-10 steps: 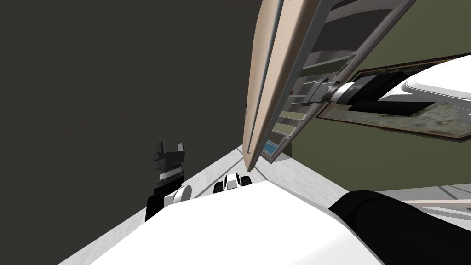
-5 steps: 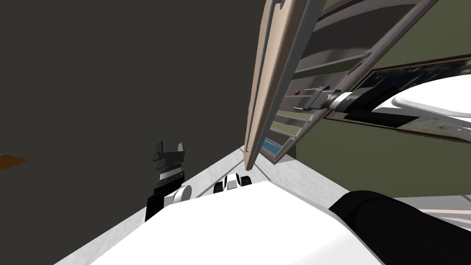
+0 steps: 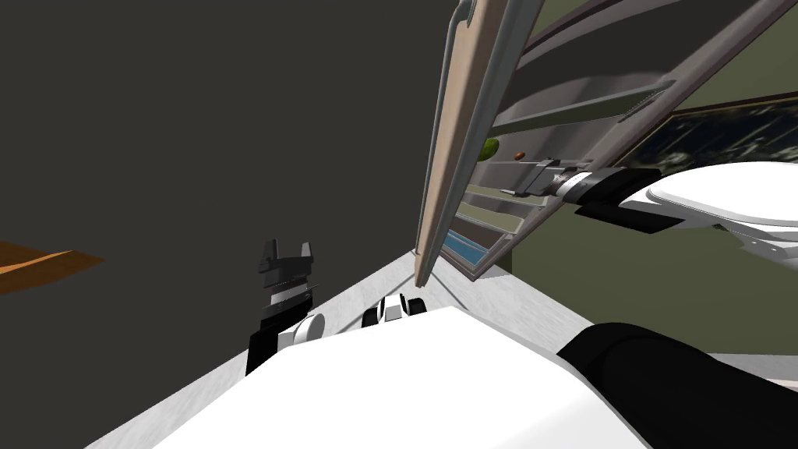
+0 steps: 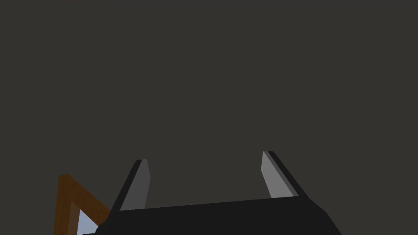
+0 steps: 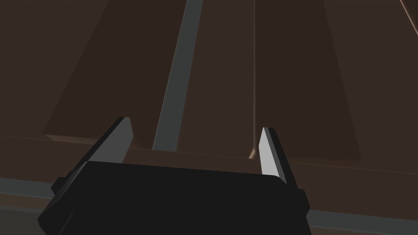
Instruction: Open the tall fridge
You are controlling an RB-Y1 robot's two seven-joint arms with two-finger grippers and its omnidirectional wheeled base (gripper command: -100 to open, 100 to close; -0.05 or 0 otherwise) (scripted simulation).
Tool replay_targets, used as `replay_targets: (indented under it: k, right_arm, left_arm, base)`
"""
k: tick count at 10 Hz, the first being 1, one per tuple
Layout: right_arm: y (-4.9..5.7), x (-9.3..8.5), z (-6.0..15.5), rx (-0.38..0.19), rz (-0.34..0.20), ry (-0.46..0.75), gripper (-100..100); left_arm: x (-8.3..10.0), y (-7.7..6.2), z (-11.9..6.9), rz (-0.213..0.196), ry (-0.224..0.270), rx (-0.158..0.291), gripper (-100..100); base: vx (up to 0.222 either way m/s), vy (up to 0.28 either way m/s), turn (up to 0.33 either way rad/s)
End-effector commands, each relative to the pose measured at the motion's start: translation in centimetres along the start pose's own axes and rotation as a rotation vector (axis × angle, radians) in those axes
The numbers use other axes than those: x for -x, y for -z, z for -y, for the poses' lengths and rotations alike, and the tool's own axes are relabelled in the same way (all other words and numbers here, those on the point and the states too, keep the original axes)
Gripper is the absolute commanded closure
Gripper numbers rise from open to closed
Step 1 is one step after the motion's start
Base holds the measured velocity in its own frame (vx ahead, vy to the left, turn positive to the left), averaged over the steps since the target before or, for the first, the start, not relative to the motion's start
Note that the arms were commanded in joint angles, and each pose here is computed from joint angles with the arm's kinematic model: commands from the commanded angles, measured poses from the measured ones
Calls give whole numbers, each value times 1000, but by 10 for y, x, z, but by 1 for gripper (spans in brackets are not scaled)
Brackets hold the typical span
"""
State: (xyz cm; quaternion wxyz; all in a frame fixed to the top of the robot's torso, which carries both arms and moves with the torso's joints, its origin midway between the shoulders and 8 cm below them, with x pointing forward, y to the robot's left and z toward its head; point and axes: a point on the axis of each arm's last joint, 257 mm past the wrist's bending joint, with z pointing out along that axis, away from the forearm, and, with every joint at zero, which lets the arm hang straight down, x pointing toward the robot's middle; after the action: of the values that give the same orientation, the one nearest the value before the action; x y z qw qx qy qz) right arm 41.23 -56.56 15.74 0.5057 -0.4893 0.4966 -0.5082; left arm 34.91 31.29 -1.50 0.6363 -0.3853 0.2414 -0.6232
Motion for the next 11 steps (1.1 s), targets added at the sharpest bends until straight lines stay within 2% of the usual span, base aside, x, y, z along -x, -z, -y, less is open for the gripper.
replay_targets:
  k: [1, 3, 5, 6, 7, 8, 11]
  right_arm:
    - [9, -20, -20, -12, -56, 9, -100]
    - [14, -29, -31, -16, -86, 12, -100]
    - [10, -27, -19, -15, -73, 17, -100]
    - [12, -27, -23, -15, -75, 16, -100]
    - [12, -27, -22, -15, -75, 15, 100]
    - [5, -21, -6, -15, -53, 16, -100]
    - [-3, -10, 16, -15, -23, 16, -100]
  left_arm:
    - [0, 0, 0, 0, 0, 0, 0]
    - [0, 0, 0, 0, 0, 0, 0]
    - [0, 0, 0, 0, 0, 0, 0]
    - [0, 0, 0, 0, -1, 0, 0]
    - [0, 0, 0, 0, 0, 0, 0]
    - [0, 0, 0, 0, 0, 0, 0]
    - [0, 0, 0, 0, 0, 0, 0]
  base:
    - [29, 134, 93]
    - [9, 119, 64]
    - [60, 21, -16]
    - [69, -5, -9]
    - [9, 0, 3]
    - [32, 1, -156]
    - [36, 8, -115]
